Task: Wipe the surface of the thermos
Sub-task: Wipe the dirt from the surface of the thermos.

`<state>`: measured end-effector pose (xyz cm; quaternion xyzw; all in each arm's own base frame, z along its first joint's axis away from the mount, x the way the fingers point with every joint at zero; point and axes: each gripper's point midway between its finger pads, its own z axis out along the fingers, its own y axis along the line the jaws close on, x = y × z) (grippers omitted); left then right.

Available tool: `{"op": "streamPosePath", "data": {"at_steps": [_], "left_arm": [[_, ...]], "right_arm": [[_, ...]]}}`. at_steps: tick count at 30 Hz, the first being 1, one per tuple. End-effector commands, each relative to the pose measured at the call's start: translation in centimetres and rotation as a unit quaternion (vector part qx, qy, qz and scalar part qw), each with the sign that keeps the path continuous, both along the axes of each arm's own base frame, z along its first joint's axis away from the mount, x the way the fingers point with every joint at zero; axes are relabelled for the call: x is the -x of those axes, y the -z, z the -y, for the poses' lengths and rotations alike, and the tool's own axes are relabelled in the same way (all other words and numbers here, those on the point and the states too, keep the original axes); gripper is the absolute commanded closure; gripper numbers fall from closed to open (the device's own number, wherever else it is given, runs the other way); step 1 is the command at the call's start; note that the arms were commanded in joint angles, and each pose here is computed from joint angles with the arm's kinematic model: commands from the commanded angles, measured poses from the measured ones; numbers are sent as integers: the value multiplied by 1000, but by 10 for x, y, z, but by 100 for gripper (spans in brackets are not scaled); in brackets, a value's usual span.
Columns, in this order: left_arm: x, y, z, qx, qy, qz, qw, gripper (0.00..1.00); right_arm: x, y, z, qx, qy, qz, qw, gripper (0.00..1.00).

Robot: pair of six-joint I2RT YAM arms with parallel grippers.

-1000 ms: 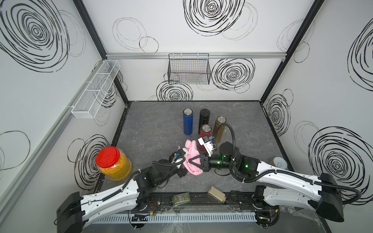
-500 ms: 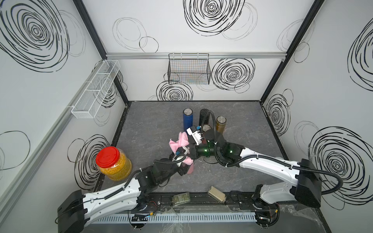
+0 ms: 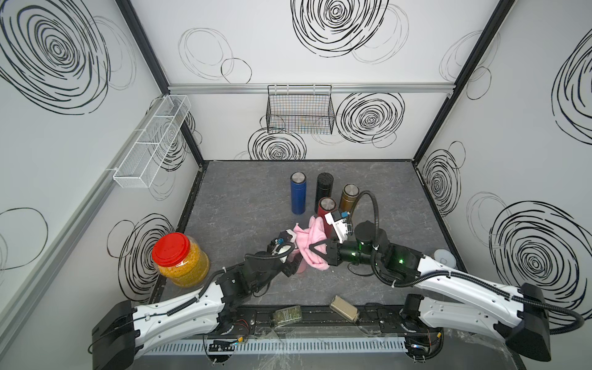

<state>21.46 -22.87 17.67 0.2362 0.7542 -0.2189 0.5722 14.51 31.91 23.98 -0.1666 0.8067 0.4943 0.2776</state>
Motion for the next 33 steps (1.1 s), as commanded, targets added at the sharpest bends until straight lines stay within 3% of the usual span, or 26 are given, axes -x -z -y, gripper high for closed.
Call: {"op": "streamPosePath", "data": {"at_steps": [1, 5, 9, 16, 25, 33], "left_arm": [[-21, -28, -20, 55, -83, 16, 995, 100], [-38, -43, -57, 114, -202, -15, 973, 100], [-45, -56, -79, 211, -243, -57, 945, 100], [-52, -83, -80, 318, -192, -104, 923, 100], [-44, -99, -84, 359, -182, -107, 909, 100], [-41, -98, -84, 378, -176, -111, 902, 100]], "right_arm": [[-5, 10, 21, 0, 49, 5, 999, 100], [-11, 22, 28, 2, 76, 2, 997, 100], [-18, 46, 22, 30, 85, -11, 996, 100], [-29, 91, 14, 88, 88, -19, 992, 100], [-31, 123, 1, 94, 70, -31, 993, 100], [-38, 122, -17, 64, 52, -18, 996, 100]]}}
